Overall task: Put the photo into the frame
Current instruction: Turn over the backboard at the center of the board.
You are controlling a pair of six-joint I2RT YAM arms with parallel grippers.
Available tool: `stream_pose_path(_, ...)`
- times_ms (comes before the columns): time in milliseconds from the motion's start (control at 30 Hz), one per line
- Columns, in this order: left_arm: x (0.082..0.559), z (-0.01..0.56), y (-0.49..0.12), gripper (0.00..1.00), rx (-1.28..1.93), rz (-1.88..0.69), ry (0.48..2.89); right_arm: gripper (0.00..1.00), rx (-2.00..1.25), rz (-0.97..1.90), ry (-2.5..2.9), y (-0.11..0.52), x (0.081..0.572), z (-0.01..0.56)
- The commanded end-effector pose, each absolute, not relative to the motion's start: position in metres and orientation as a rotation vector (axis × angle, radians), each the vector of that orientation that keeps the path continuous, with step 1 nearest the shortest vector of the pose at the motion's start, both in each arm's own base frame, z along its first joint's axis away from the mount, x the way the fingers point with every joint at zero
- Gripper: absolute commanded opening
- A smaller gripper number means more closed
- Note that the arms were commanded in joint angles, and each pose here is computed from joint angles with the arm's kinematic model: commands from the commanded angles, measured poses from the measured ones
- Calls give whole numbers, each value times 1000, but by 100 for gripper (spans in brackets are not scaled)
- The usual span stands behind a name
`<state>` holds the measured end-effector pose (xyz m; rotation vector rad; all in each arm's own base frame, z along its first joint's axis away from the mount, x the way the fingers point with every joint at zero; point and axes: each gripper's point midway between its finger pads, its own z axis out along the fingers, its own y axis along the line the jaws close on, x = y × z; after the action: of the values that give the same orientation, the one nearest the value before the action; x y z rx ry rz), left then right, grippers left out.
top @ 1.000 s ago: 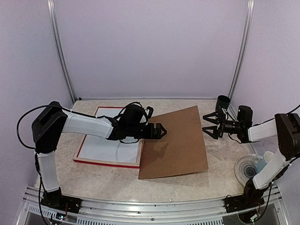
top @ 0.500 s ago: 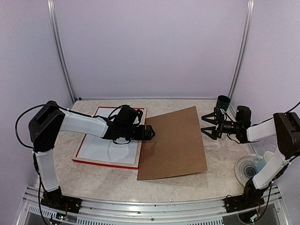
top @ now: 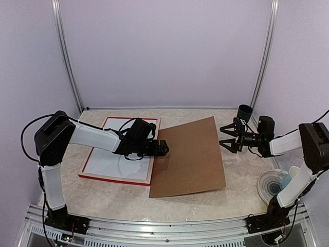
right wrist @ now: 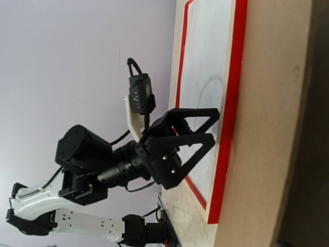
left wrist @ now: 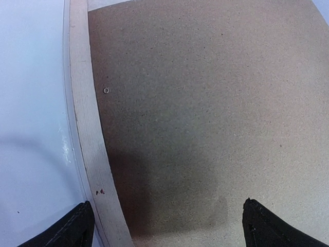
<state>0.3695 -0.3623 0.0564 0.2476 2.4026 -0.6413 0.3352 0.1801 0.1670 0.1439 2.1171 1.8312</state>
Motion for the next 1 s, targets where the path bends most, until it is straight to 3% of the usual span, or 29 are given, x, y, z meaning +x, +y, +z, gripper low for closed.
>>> stream_pose_path(0,364,39,-359,99,250,-633,2435,90,54,1851,2080,188,336,181)
stream_pose_path(967,360,46,-367,99,264,-708,2425,89,-258,2085,1905,259,318,237)
